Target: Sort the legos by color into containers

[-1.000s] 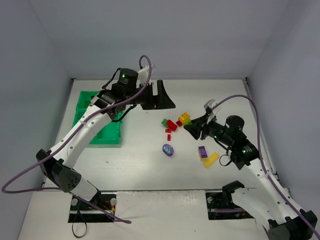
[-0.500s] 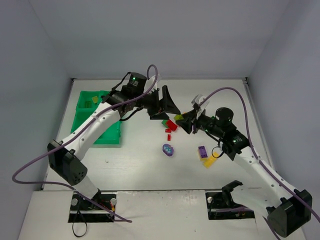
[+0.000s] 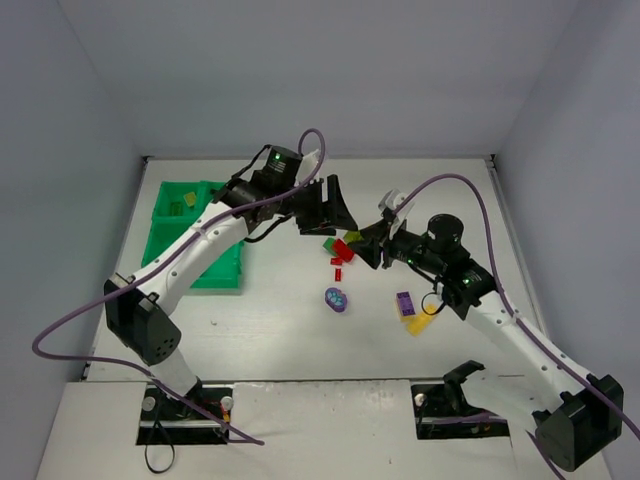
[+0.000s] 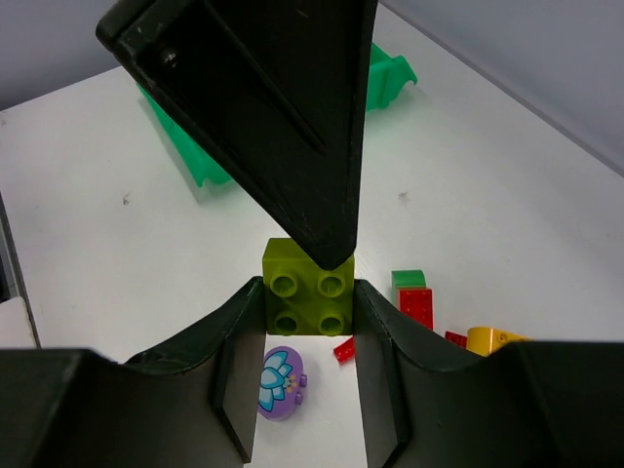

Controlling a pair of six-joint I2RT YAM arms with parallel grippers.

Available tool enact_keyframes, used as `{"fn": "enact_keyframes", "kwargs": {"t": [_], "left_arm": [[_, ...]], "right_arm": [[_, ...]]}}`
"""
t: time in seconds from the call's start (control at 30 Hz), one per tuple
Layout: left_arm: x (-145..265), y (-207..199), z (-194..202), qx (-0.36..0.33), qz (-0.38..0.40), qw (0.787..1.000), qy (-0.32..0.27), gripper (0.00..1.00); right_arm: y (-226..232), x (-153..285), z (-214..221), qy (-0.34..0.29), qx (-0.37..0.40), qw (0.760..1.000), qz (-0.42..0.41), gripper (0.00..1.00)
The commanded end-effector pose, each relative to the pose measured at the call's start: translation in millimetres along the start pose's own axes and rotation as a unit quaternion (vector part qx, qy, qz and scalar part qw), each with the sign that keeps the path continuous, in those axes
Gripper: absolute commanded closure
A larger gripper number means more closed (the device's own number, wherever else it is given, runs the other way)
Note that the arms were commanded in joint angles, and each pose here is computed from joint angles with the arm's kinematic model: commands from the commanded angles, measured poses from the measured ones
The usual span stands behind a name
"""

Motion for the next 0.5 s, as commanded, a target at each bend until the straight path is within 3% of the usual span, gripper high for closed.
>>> {"fn": "enact_keyframes", "kwargs": {"t": [0.0,0.27,0.47], "left_arm": [[14,-24,-17,-0.061,0.033,0.997,-0.045,0.42],[5,-31,-5,-0.085,0.06,0.994,-0.021,0.49],[4,-30,0,-0.097,0.057,0.994,-0.01,0.6]], "right_arm": [[11,-3,-32,-0.051,0.028,0.998,-0.027,0.97],[11,-4,-30,-0.051,0.026,0.998,-0.023,0.97],[10,-4,-28,-0.049,0.023,0.998,-0.02,0.97]]}}
Point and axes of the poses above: each gripper's point midway between its finger pads, its own x axis back along the fingers, its own y axis along the line the jaws close on, z = x × y, the point moved 6 cm from there along x, back along the fingers, and after that the axes turned 13 degrees about -x, right-handed, at the moved point
